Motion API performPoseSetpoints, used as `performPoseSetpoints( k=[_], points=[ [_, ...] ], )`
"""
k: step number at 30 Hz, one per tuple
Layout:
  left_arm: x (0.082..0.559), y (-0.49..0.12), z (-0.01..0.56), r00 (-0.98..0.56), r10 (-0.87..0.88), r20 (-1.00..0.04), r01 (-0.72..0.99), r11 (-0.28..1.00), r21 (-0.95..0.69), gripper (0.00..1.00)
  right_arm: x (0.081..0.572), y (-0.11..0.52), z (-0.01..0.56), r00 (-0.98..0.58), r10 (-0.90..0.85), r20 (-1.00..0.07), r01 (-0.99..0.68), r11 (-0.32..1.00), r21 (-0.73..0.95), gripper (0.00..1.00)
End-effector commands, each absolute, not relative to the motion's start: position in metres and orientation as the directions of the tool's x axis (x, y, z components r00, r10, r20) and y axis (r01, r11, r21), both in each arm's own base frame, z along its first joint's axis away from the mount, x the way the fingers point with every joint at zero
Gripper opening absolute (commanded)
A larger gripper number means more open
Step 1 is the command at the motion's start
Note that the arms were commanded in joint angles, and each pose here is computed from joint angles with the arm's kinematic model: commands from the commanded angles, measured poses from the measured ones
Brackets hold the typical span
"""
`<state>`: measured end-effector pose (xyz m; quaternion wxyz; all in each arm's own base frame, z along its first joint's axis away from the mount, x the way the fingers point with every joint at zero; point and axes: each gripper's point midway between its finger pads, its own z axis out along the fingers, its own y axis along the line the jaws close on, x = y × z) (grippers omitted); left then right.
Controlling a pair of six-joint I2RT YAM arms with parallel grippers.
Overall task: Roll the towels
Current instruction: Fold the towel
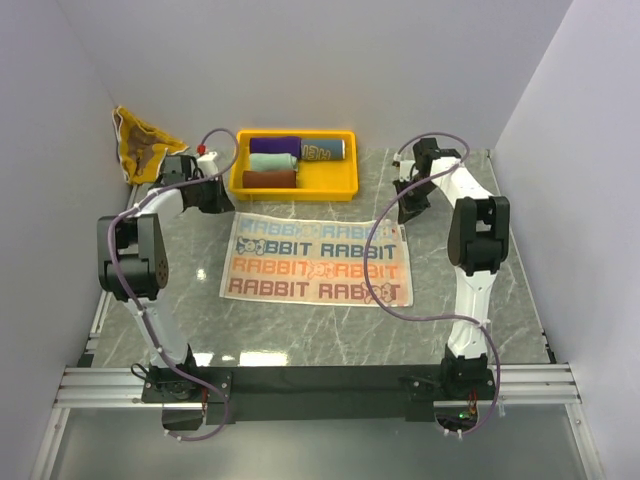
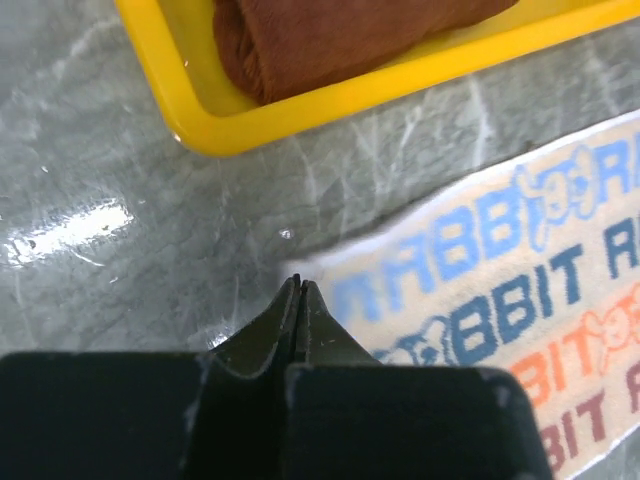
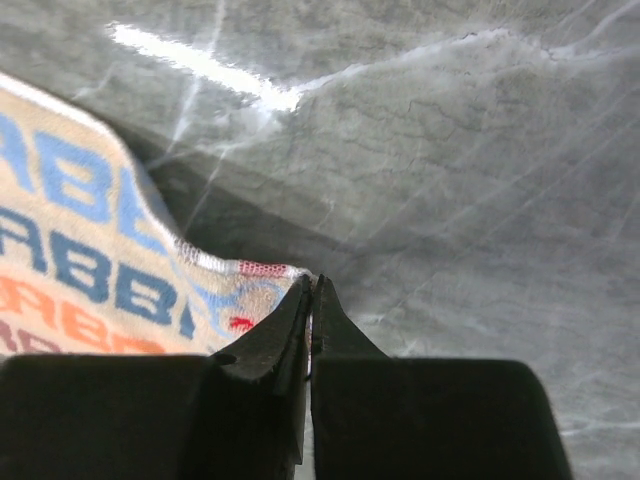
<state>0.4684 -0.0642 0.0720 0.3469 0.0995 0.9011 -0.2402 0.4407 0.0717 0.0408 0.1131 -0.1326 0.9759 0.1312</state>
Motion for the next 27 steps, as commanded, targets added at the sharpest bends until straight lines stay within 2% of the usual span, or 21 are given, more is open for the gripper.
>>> performPoseSetpoints(
  k=[1,10,14,17,20,27],
  points=[
    [0.461,-0.069,0.105,-0.690,0.031,-0.723,0.414,0.837,-0.358,0.00,0.441,0.072,0.086,-0.905,-0.252,-0.342,-0.336,0.917,0.215,0.00],
    [0.440,-0.056,0.097,-0.701,0.069,-0.710,0.413,0.851,-0.325,0.01,0.424,0.065,0.086,-0.896,-0.291,-0.334,-0.366,0.912,0.185,0.00],
    [0.451,-0.053,0.087,-0.722,0.039,-0.690,0.350,0.881,-0.317,0.29,0.425,0.067,0.079,-0.906,-0.280,-0.318,-0.354,0.913,0.202,0.00],
    [0.459,-0.057,0.080,-0.726,0.051,-0.686,0.320,0.908,-0.271,0.39,0.427,0.069,0.078,-0.908,-0.271,-0.318,-0.347,0.914,0.212,0.00],
    [0.466,-0.068,0.071,-0.721,0.099,-0.685,0.314,0.929,-0.196,0.45,0.428,0.069,0.077,-0.909,-0.270,-0.318,-0.346,0.914,0.213,0.00],
    [0.478,-0.075,0.052,-0.741,0.131,-0.659,0.282,0.951,-0.128,0.42,0.427,0.071,0.074,-0.910,-0.270,-0.314,-0.345,0.913,0.217,0.00]
  ],
)
